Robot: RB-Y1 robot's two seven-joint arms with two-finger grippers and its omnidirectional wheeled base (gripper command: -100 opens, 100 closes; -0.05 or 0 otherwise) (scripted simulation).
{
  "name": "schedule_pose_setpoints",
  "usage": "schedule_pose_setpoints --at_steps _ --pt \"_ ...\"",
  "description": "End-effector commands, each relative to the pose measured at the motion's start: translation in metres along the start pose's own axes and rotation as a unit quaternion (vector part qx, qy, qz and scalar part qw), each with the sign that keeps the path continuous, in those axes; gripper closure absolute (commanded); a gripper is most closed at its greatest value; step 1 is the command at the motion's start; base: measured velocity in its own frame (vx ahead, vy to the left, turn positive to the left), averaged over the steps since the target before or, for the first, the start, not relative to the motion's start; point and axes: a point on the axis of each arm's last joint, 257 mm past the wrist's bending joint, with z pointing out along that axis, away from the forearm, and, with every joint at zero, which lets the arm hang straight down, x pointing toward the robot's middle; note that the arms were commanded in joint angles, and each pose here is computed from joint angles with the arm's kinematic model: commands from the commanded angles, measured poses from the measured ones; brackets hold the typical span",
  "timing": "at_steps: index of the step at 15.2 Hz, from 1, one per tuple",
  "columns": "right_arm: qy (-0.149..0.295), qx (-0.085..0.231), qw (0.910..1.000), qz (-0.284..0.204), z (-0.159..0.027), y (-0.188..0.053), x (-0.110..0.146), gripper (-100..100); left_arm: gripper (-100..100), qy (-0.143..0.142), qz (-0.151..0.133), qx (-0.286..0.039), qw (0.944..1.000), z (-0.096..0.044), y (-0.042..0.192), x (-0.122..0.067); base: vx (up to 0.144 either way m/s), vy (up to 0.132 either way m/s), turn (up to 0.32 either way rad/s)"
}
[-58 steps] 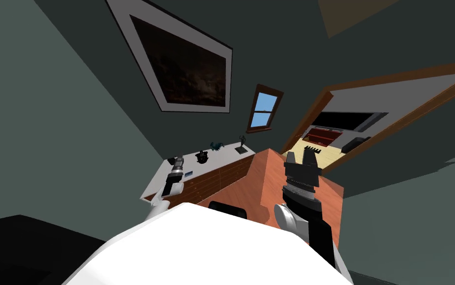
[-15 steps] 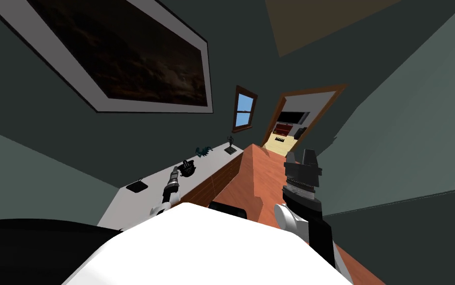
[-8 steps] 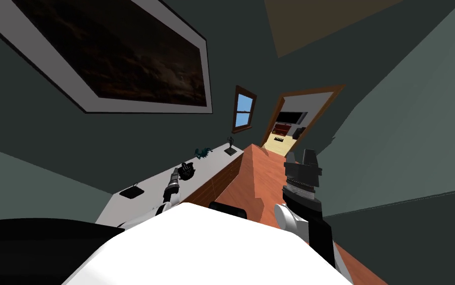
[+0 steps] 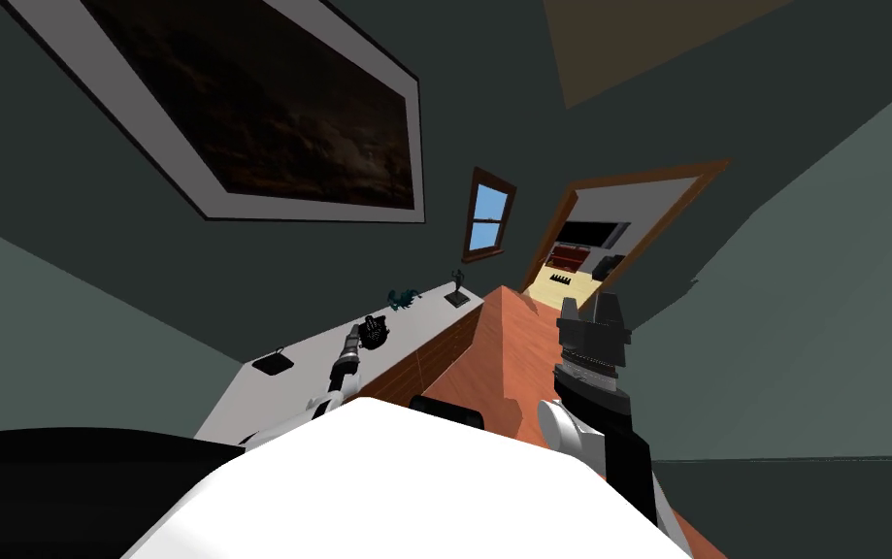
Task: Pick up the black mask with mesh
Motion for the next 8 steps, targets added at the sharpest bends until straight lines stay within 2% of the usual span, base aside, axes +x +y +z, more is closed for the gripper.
schedule_pose_setpoints --at_steps 1,8 --pt "0.0 0.0 1.0 0.0 0.0 0.0 0.0 0 -100 0.005 -0.001 0.003 1.0 0.0008 -0.0032 0.0062 0.02 -0.023 0.07" --pt "0.0 0.0 1.0 0.0 0.0 0.0 0.0 0 -100 0.005 -0.001 0.003 1.0 0.0008 -0.0032 0.0062 -0.001 0.001 -0.003"
